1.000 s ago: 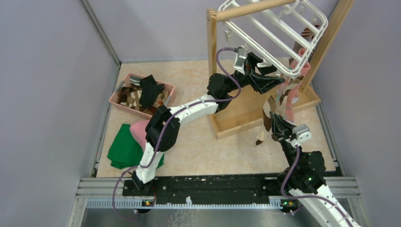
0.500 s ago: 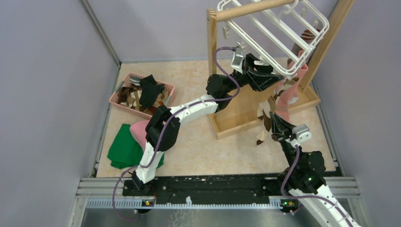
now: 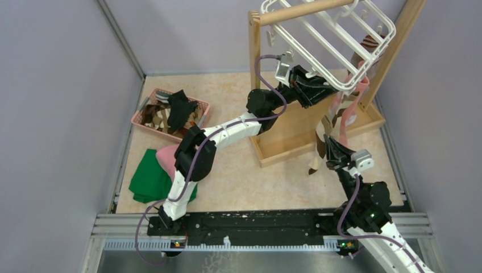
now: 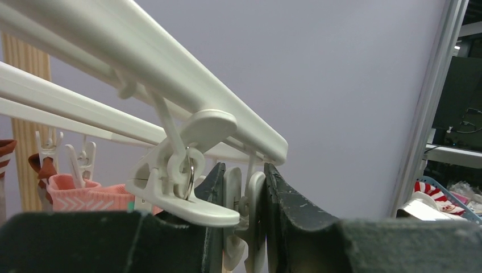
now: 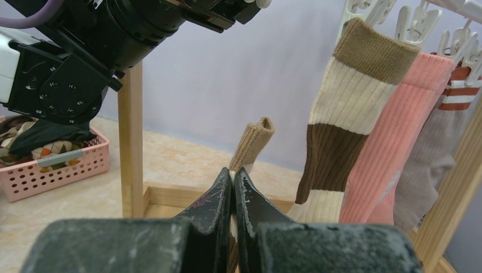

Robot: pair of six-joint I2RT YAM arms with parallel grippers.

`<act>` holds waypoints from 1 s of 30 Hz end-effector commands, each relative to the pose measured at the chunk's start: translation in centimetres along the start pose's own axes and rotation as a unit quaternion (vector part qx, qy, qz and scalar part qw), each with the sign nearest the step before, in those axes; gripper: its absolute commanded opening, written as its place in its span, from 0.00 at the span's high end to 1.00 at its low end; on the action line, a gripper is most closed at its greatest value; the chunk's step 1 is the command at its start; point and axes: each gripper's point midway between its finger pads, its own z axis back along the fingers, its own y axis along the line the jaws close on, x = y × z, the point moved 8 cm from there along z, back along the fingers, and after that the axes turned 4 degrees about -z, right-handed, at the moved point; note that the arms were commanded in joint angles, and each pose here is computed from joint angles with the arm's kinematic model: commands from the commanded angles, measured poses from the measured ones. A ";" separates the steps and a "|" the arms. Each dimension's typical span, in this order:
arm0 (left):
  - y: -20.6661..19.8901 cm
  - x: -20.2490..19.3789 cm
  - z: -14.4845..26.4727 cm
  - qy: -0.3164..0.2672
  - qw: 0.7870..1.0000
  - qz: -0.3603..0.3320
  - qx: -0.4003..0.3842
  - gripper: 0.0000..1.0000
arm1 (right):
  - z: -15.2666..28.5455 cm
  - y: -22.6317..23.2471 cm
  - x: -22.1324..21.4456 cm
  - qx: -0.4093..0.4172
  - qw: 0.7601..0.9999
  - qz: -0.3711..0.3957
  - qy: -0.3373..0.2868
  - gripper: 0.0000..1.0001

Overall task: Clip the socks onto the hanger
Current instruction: Open the clamp at the hanger.

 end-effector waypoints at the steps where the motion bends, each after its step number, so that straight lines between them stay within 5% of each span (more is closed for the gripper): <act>1: -0.4 1.2 -0.1 -0.025 0.999 -0.011 -0.017 0.96 | -0.2 -0.2 1.7 -0.004 0.999 -0.005 -0.040 1.00; 7: -0.3 1.0 0.1 -0.024 1.000 0.000 -0.018 0.96 | -0.6 -0.7 3.3 -0.024 0.995 -0.009 -0.096 1.00; 30: 0.8 1.1 1.7 -0.037 0.998 0.040 -0.030 0.97 | -5.8 1.2 5.7 0.081 0.991 -0.002 -0.103 1.00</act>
